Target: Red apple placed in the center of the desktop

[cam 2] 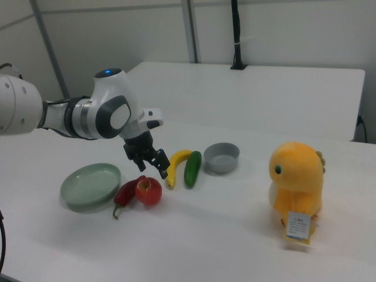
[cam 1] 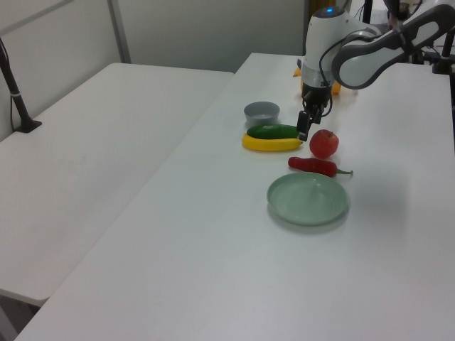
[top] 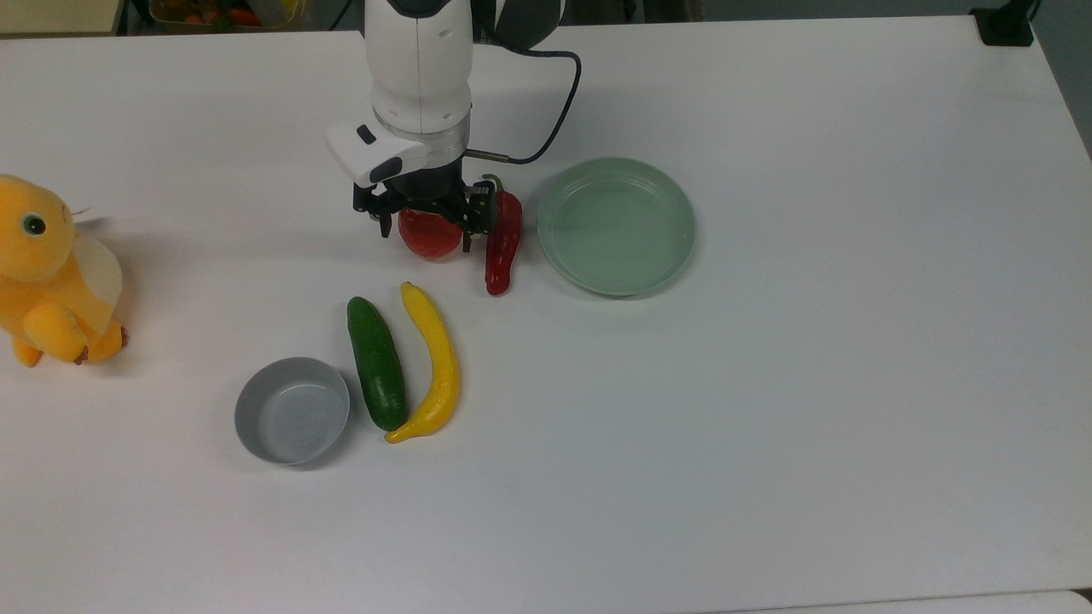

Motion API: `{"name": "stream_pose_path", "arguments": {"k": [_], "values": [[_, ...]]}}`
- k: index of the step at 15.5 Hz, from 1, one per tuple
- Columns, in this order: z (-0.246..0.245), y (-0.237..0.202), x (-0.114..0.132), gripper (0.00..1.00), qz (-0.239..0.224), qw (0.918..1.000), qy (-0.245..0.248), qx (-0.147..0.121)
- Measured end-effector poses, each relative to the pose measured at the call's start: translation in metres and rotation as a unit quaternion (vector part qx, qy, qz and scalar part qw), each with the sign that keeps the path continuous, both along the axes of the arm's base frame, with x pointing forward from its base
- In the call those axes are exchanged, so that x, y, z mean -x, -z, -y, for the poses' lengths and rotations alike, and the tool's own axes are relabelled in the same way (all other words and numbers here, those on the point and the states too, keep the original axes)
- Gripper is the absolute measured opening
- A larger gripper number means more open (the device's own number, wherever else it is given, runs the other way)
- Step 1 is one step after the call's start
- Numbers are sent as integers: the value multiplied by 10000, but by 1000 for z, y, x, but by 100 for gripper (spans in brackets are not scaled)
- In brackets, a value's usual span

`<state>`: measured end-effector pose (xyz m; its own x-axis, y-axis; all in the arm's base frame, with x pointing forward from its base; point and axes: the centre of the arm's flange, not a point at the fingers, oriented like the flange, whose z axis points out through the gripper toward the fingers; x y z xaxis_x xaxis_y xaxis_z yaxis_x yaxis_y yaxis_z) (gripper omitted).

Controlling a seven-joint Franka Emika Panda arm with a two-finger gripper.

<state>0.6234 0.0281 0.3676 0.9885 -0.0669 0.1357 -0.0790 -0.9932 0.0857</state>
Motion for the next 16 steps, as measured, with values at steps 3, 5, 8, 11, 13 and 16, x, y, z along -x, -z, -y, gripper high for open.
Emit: {"name": "stream_pose_path", "arguments": {"k": [3, 5, 8, 11, 13, 16], "values": [[0, -11, -3, 100, 104, 9999, 24, -11], [0, -24, -4, 100, 211, 9997, 148, -33], [1, -51, -5, 100, 126, 9994, 325, -14], [3, -84, -1, 100, -40, 9984, 571, 10], [3, -104, 4, 100, 38, 9972, 748, -21], [-1, -130, 12, 100, 200, 9953, 931, -191]]}}
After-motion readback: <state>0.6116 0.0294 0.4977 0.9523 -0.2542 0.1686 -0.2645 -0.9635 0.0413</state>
